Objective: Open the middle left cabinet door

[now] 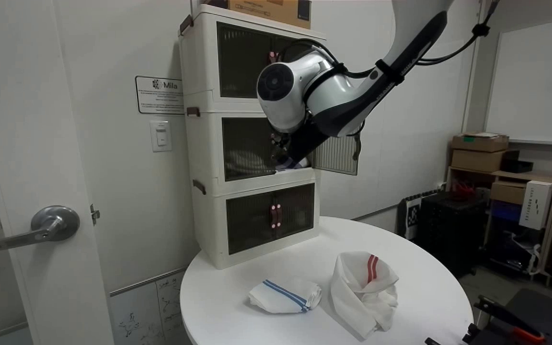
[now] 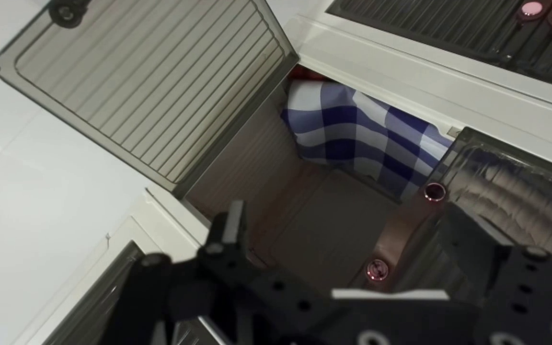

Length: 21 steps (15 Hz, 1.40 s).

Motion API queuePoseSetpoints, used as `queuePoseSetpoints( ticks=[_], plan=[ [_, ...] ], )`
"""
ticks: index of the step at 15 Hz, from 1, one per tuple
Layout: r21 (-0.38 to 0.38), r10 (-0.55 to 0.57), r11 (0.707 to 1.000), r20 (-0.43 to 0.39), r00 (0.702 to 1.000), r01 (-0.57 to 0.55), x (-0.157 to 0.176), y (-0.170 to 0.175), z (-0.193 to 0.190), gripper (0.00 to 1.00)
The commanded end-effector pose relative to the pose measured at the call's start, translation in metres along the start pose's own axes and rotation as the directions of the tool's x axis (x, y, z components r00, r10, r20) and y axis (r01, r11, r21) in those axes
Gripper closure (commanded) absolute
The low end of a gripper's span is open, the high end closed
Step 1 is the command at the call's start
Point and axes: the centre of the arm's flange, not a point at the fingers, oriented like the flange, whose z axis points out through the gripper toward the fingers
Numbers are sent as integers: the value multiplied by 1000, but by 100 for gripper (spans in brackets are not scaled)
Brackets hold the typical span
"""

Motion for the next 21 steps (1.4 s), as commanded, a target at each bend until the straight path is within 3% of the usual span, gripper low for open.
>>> queuePoseSetpoints(
  ticks=[1, 4, 11, 21],
  plan=[
    [-1, 1, 1000, -1, 1000, -1, 1, 1, -1, 0],
    [1, -22, 1000, 7, 1000, 22, -17, -9, -7, 0],
    [13, -29, 999, -57, 998, 30, -7, -28, -13, 0],
    [-48, -26, 999, -124, 992, 20, 5, -29, 17, 0]
  ],
)
